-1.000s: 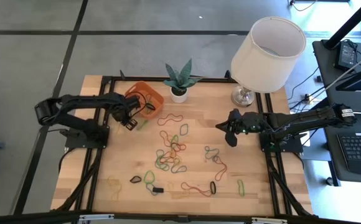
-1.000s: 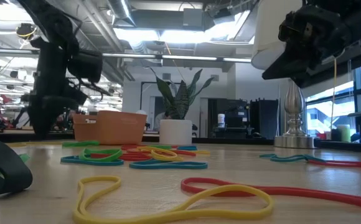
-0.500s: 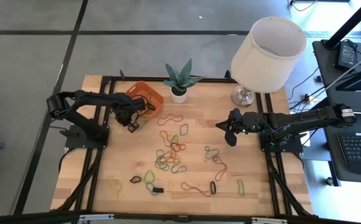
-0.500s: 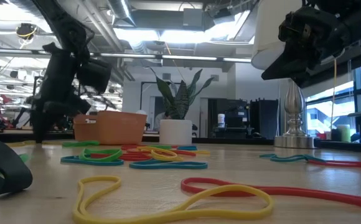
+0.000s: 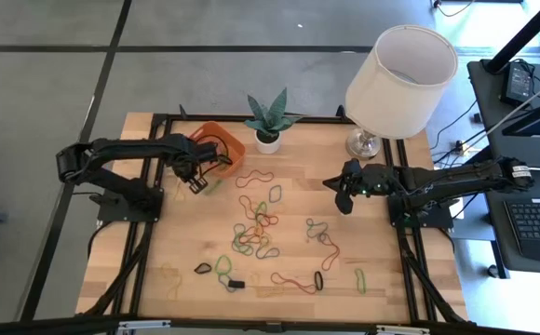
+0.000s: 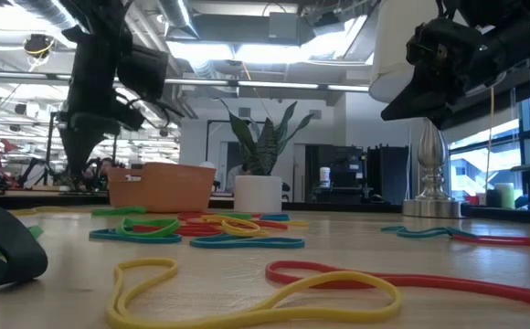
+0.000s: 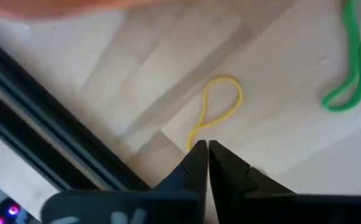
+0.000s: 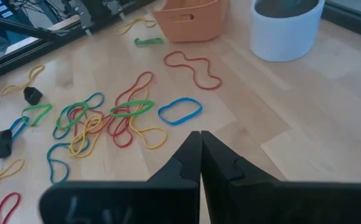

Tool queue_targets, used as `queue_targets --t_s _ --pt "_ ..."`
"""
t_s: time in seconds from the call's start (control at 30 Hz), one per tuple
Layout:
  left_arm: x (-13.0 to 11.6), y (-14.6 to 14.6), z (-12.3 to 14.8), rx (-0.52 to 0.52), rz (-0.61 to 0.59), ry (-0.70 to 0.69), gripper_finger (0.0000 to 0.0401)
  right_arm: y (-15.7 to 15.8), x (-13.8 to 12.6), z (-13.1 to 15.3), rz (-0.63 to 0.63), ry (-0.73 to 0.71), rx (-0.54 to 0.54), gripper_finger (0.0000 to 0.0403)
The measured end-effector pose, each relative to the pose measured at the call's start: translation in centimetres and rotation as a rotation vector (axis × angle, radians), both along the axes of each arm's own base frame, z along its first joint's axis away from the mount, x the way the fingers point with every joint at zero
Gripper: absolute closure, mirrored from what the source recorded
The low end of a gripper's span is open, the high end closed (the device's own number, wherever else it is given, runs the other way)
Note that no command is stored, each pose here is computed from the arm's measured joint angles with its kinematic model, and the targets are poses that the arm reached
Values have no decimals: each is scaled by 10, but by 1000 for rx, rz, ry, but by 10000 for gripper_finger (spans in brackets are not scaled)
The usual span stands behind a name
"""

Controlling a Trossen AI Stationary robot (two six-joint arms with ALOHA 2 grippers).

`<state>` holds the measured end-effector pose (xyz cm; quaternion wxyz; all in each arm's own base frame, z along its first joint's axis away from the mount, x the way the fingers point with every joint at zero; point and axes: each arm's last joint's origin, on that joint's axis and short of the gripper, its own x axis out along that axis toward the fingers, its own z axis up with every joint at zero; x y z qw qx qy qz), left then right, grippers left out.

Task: Pick and place rubber bands into bin
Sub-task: Put the yellow rubber band into the orange bin

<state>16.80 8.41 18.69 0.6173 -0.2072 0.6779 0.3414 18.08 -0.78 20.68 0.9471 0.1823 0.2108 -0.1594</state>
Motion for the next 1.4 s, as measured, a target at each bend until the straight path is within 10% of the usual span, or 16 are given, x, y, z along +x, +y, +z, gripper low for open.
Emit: queue_targets --t_s 0.5,0.8,1.4 --pt "-8 8 -60 -66 129 27 267 -2 0 0 -14 -3 3 397" --pt "-1 0 -54 -85 94 21 390 -2 0 0 -13 -2 3 397" --pt "14 -6 4 -38 10 92 395 -7 0 0 -26 4 -18 397"
